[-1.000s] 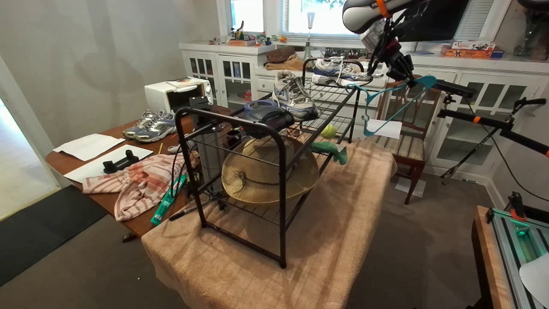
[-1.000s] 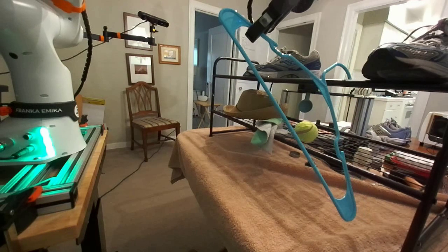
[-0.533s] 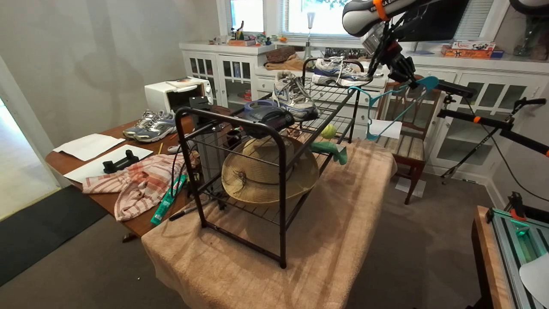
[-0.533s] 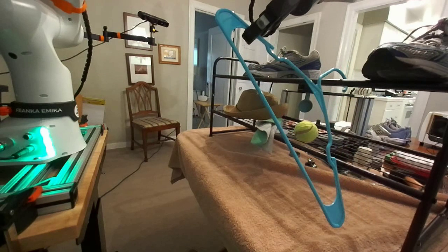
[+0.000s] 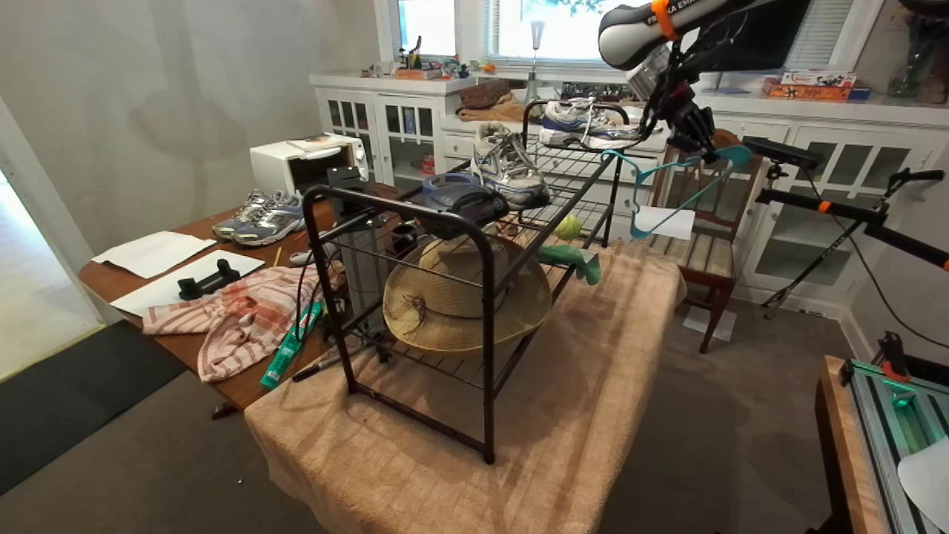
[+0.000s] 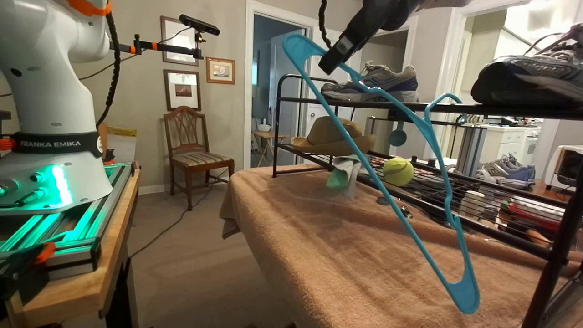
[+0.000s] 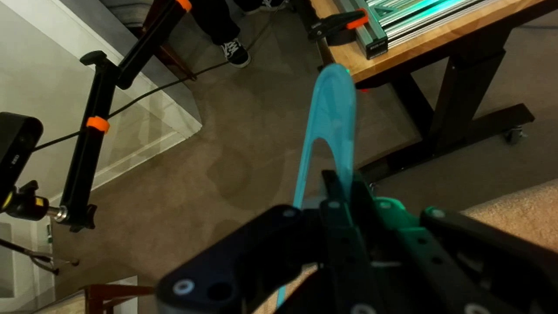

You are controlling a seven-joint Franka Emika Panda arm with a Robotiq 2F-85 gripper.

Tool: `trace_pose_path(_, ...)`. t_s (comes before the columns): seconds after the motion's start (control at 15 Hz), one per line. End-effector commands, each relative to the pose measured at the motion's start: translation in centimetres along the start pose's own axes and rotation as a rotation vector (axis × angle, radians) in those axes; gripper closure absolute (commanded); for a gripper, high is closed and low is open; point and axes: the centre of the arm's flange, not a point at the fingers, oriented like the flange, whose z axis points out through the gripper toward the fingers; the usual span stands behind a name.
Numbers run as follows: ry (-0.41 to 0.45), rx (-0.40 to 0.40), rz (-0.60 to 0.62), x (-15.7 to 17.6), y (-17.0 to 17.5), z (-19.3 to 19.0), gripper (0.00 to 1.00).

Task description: Hang the clothing hanger on the rack

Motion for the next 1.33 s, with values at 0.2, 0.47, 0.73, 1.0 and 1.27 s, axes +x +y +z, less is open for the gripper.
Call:
trace_pose_path(0.2, 0.137, 0.032, 0.092, 0.1, -2.4, 3.5, 0.98)
trace_pose_path(0.47, 0.186, 0.045, 0.146, 0.3, -3.3, 4.4, 0.98)
trace_pose_path(0.73, 0.193, 0.036, 0.166, 0.1, -4.2, 5.4, 0.87)
trace_pose_path(1.0, 0.230, 0.015, 0.188, -0.4, -5.1, 5.7, 0.44)
trace_pose_path(1.27, 0.327, -0.035, 0.221, -1.6, -6.1, 5.0, 0.13)
